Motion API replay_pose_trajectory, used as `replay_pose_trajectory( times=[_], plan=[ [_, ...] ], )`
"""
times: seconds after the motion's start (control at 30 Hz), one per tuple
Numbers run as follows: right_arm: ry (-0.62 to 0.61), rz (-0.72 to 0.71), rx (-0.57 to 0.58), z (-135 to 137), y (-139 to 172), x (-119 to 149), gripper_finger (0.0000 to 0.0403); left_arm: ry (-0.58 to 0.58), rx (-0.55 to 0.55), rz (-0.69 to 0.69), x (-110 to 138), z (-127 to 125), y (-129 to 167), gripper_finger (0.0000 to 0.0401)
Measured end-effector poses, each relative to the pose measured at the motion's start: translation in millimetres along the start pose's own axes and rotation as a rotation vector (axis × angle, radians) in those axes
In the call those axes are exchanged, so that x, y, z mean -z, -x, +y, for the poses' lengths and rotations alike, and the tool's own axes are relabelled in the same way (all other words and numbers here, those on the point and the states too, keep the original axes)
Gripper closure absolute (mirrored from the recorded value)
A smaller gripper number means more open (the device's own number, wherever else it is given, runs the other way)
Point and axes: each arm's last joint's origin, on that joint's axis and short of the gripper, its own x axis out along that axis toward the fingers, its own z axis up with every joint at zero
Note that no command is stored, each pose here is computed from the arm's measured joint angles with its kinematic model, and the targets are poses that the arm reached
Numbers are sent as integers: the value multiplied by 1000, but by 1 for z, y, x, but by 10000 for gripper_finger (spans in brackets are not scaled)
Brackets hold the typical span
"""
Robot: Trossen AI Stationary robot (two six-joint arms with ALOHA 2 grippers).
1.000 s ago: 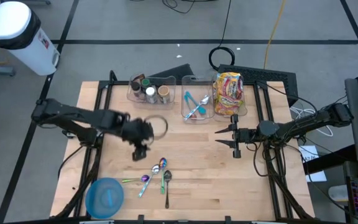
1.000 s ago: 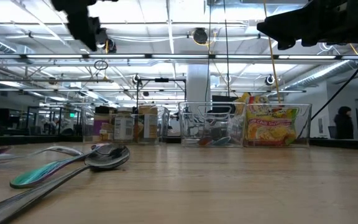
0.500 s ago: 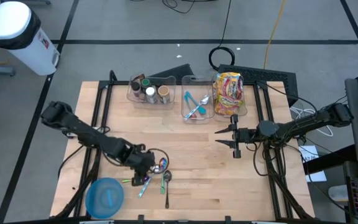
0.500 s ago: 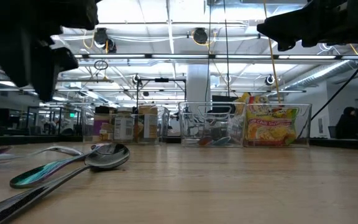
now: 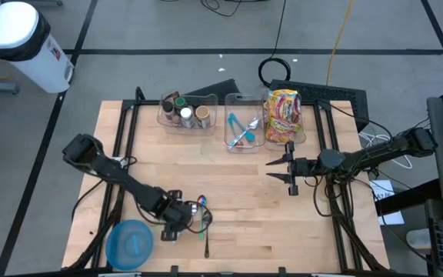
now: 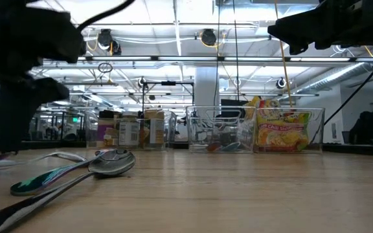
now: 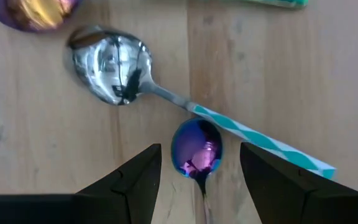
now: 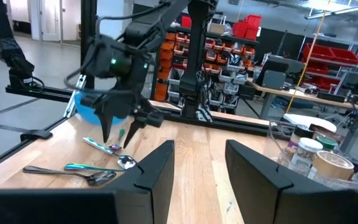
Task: Pick & Place Food Item
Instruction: Put the purple spoon into the middle transparent bin
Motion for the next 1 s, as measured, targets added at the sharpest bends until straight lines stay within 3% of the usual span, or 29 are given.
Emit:
replay_pose_trajectory(
  times=[0.33, 0.6, 1.0],
  plan=[
    [-19, 2, -1, 0, 0, 0, 268, -14, -76, 21, 0, 2, -18, 183],
    [-40, 2, -1, 0, 0, 0, 268, -16, -97, 15, 0, 3, -18, 276],
    [-41, 2, -1, 0, 0, 0, 268, -16, -110, 8, 0, 3, -19, 253]
  ],
)
